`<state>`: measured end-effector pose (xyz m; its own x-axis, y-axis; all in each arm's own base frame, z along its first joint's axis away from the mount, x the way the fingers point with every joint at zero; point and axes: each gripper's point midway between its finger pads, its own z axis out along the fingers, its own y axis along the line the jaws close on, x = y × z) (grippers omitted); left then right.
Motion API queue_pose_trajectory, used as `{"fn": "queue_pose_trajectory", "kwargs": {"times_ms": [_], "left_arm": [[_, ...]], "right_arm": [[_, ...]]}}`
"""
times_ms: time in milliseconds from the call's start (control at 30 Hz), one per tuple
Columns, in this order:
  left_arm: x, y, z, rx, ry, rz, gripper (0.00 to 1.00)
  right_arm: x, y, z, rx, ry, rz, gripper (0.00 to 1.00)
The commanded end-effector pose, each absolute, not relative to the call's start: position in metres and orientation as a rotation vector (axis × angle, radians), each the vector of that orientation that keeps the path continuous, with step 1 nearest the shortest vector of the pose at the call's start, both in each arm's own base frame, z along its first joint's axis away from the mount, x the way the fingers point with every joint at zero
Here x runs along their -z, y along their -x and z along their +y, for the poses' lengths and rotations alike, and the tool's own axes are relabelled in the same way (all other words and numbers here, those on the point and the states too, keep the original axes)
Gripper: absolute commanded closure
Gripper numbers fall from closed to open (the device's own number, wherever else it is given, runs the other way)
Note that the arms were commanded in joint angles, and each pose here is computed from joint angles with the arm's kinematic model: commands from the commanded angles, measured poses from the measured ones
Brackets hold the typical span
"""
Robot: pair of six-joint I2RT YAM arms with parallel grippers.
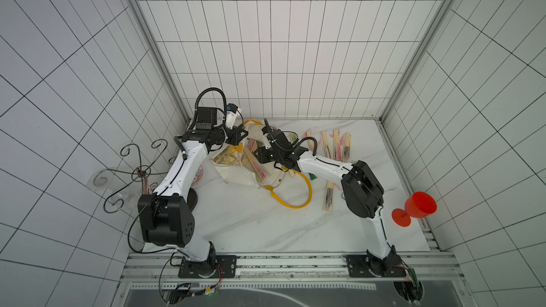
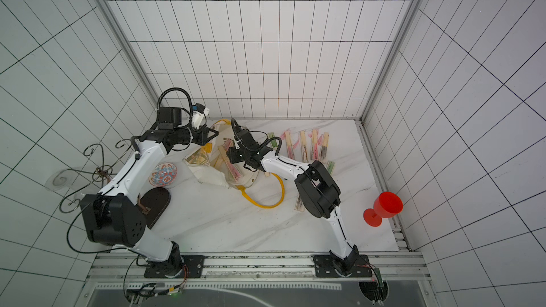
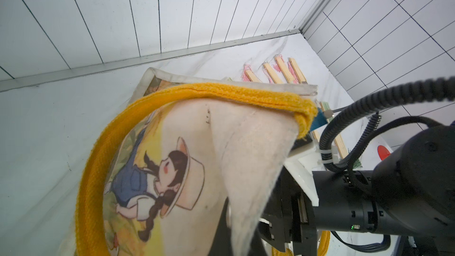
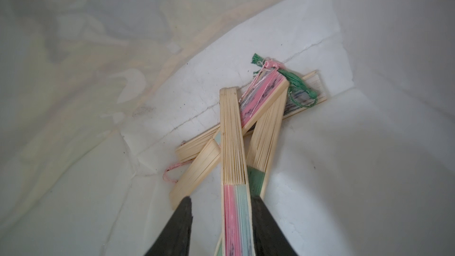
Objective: Take out the folding fans from the tote bags
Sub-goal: Pick up the folding fan from the canvas bag.
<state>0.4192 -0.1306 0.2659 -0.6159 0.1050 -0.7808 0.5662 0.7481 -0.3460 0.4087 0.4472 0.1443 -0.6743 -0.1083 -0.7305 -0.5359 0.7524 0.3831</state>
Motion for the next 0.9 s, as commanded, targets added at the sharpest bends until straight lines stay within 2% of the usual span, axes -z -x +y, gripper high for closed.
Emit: {"fn": "queue_pose_trajectory", "kwargs": {"times_ms": [0, 233, 433, 733, 867], "left_arm": [[-0.277, -0.410, -0.136, 0.737, -0.652, 2.068, 1.00], [-0.270, -0.394, -0.138, 0.698, -0.800, 2.043, 1.00], [-0.275, -0.381, -0.144, 0.728, -0.873, 1.985, 1.00], [-0.286, -0.374, -0.152, 0.795, -0.902, 1.929, 1.00], [-0.290, -0.378, -0.152, 0.802, -0.887, 1.932, 1.00]], "right_arm": [[-0.122, -0.392, 0.438, -0.704, 0.575, 2.287, 0.55], [-0.110, -0.369, 0.441, -0.805, 0.636, 2.353, 0.49], [-0.106, -0.360, 0.446, -0.925, 0.635, 2.343, 0.48], [-0.110, -0.368, 0.467, -1.052, 0.692, 2.218, 0.45], [-0.113, -0.386, 0.466, -0.915, 0.659, 2.152, 0.45]]}}
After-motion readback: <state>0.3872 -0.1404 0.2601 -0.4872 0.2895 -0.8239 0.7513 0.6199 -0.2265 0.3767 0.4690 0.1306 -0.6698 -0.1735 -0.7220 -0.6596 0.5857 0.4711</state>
